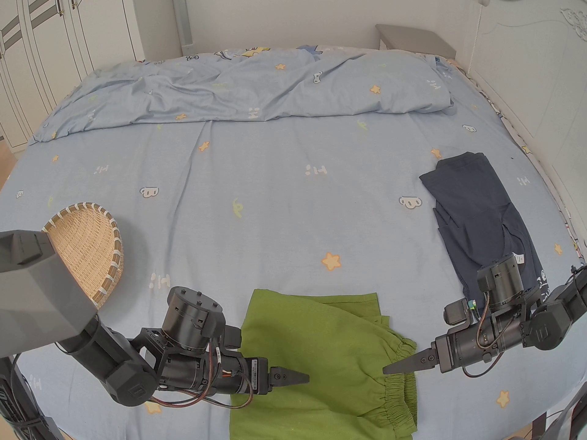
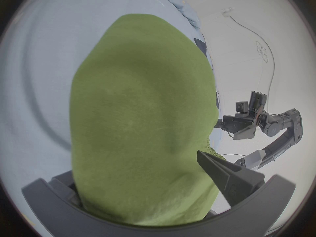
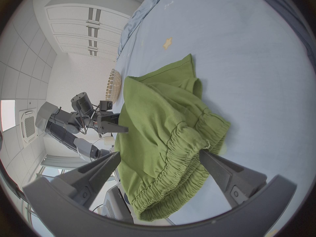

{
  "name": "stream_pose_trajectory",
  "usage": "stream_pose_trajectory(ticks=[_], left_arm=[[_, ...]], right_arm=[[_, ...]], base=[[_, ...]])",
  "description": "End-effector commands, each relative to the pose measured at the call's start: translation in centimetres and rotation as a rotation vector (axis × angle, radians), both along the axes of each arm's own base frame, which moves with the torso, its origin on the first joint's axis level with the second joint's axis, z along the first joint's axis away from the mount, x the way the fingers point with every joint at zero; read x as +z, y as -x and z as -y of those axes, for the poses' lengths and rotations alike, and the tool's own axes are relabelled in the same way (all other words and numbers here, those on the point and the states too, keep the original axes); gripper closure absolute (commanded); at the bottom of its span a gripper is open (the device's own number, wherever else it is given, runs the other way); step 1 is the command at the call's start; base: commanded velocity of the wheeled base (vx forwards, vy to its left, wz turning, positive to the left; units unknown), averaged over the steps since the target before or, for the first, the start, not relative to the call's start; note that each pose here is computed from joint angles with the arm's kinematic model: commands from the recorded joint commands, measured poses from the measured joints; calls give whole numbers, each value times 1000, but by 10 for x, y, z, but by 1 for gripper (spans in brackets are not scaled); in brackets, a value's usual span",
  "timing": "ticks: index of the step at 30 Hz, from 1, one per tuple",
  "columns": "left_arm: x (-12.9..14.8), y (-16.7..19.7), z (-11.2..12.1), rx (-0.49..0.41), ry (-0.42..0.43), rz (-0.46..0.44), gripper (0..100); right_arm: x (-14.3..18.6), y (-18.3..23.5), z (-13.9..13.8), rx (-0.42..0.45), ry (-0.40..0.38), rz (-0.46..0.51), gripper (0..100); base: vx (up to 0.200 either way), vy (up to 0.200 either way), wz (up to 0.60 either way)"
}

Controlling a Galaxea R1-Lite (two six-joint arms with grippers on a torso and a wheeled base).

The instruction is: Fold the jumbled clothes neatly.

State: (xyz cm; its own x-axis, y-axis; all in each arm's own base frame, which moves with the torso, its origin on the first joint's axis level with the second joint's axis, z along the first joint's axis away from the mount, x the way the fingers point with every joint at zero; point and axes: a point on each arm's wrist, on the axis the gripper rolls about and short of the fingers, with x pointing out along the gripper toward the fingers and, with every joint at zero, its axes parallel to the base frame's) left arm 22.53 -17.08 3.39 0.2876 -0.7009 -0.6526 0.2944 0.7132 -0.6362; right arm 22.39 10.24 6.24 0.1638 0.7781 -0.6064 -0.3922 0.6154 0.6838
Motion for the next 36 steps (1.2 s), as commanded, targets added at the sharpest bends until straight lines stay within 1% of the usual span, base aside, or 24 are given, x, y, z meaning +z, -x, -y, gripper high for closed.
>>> stream_pose_trajectory(ticks=[1,6,7,12,14,15,16,17,18,19,20,22,24,27,29,32,36], left_arm=[[-12,4,11,-39,4,-12,0],[-14,5,12,-27,20,-20,0],[-14,5,12,-21,26,-22,100],[-9,5,12,-9,43,-16,100],[-1,5,9,8,65,-11,100],[12,7,6,16,87,11,100],[12,7,6,16,87,11,100],[29,9,-4,34,112,36,100],[30,9,-4,35,113,36,100],[39,10,-10,38,124,38,100],[57,12,-20,42,147,47,100],[76,12,-31,48,177,54,100],[102,12,-45,54,203,47,100],[128,8,-55,76,189,41,100],[139,2,-60,96,167,29,100],[145,-3,-67,113,142,24,100],[143,-6,-70,112,130,37,100]], right_arm=[[-6,-6,6,-29,1,-14,0],[-4,-8,7,-38,-4,-10,0],[-5,-8,8,-42,-4,-11,0],[-3,-8,9,-44,-8,-7,0],[-1,-8,9,-47,-11,-5,0],[3,-7,10,-49,-17,10,0],[3,-7,10,-49,-17,10,0],[14,-5,11,-56,-33,41,0],[15,-5,10,-56,-34,43,0],[22,-5,11,-68,-48,57,0],[32,-6,11,-86,-69,72,0],[43,-8,13,-110,-89,91,0],[61,-11,20,-144,-109,137,0],[83,-19,29,-185,-114,166,0],[92,-24,34,-205,-105,156,0],[96,-26,37,-212,-94,131,0],[94,-25,37,-203,-86,134,0]], base=[[0,0,0],[0,0,0],[0,0,0],[0,0,0],[0,0,0],[0,0,0],[0,0,0],[0,0,0],[0,0,0],[0,0,0],[0,0,0],[0,0,0],[0,0,0],[0,0,0],[0,0,0],[0,0,0],[0,0,0]])
